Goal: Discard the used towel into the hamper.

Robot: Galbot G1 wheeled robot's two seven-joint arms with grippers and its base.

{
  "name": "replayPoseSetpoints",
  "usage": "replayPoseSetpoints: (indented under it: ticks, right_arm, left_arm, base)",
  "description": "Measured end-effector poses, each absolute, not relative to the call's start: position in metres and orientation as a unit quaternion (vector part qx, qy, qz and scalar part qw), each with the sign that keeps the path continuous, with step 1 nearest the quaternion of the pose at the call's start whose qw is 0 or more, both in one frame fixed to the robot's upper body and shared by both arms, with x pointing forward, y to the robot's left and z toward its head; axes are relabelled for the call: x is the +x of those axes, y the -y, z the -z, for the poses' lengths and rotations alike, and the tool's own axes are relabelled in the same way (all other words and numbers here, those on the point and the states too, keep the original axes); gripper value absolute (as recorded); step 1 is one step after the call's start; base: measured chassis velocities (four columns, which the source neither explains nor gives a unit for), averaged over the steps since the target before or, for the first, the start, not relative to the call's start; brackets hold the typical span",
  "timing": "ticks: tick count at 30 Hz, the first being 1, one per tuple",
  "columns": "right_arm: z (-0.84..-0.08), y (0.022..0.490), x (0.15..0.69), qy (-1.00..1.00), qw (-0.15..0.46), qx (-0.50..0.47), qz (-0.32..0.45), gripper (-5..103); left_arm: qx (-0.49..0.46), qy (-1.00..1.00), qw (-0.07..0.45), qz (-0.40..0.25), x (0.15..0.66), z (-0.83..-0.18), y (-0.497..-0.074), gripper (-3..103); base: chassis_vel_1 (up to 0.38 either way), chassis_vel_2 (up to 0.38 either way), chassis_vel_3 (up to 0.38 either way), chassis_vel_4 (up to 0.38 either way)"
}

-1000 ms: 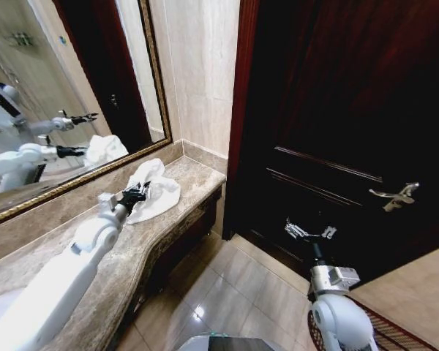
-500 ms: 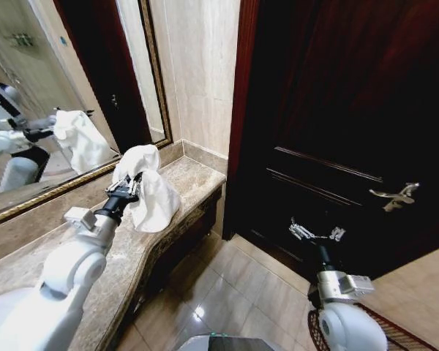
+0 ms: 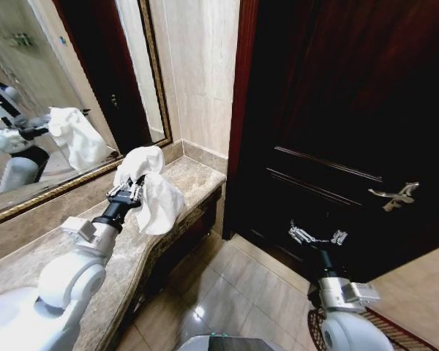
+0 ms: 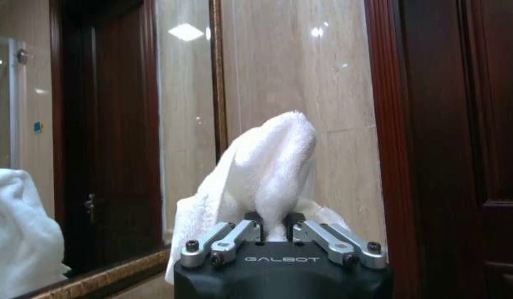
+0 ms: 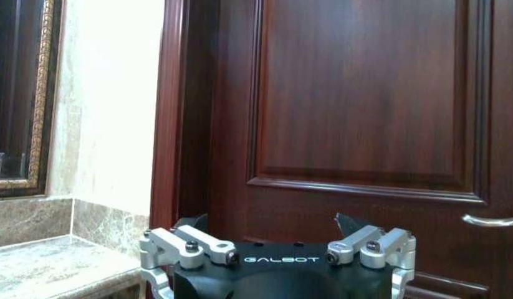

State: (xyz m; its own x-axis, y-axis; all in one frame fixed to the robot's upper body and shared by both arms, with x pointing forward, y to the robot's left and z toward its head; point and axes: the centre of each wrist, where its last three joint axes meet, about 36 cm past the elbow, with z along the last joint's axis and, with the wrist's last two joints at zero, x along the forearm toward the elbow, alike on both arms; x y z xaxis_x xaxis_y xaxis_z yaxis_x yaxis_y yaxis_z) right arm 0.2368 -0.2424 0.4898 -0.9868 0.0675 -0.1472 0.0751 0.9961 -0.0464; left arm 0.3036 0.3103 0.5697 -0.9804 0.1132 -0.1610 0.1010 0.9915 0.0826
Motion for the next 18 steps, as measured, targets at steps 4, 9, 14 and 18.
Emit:
replayPoseSetpoints:
  ticks: [4, 9, 14, 18]
  right_arm:
    - [-0.489, 0.243, 0.238, -0.996, 0.074, 0.037, 0.027, 100]
    - [-0.487, 0.244, 0.24, -0.996, 0.074, 0.036, 0.027, 100]
    - [-0.483, 0.246, 0.24, -0.996, 0.073, 0.036, 0.027, 100]
    - [-0.48, 0.248, 0.239, -0.997, 0.07, 0.035, 0.028, 100]
  left_arm:
    - [0.055, -0.994, 0.084, -0.035, 0.305, -0.567, -0.307, 15]
    - [0.059, -0.994, 0.083, -0.033, 0.305, -0.563, -0.301, 15]
    - [0.063, -0.994, 0.083, -0.034, 0.306, -0.561, -0.296, 15]
    - [0.063, -0.994, 0.085, -0.032, 0.306, -0.56, -0.292, 15]
  base:
    - [0.089, -0.111, -0.137, 0.103]
    - [0.135, -0.12, -0.146, 0.109]
    - [0.14, -0.107, -0.105, 0.122]
    - [0.103, -0.123, -0.105, 0.095]
